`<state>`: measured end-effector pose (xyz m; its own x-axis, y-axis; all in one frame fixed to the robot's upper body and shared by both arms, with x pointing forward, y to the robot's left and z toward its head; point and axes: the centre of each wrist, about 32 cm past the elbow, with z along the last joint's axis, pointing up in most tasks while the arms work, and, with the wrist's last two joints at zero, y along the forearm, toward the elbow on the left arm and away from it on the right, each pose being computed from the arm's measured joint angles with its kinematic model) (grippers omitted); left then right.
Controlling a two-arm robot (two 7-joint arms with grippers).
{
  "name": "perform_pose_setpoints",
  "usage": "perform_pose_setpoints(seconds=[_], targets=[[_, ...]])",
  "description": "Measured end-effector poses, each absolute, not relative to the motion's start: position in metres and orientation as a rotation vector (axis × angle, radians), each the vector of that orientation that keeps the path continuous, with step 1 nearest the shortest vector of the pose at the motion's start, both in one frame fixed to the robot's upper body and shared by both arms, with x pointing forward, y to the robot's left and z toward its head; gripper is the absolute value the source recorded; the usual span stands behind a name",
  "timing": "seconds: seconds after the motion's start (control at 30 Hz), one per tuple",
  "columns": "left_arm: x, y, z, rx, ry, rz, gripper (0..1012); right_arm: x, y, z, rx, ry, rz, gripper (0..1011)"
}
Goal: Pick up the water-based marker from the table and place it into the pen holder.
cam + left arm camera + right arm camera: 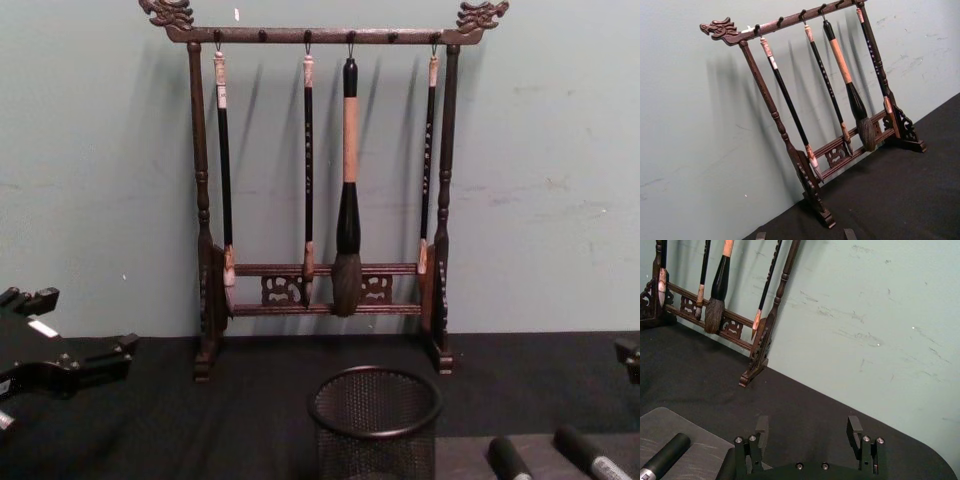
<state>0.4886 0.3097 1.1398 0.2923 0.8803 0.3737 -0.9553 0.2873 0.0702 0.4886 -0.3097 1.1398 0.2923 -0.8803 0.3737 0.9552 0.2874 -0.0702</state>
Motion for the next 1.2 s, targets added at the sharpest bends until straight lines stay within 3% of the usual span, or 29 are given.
perform_pose_setpoints(seconds=[1.2], targets=[[0.4886,0.3097,1.1398,0.305,-0.285,1.248,1009,0.4886,-0.3097,1.1398,-0.305,-0.285,-1.248,1003]])
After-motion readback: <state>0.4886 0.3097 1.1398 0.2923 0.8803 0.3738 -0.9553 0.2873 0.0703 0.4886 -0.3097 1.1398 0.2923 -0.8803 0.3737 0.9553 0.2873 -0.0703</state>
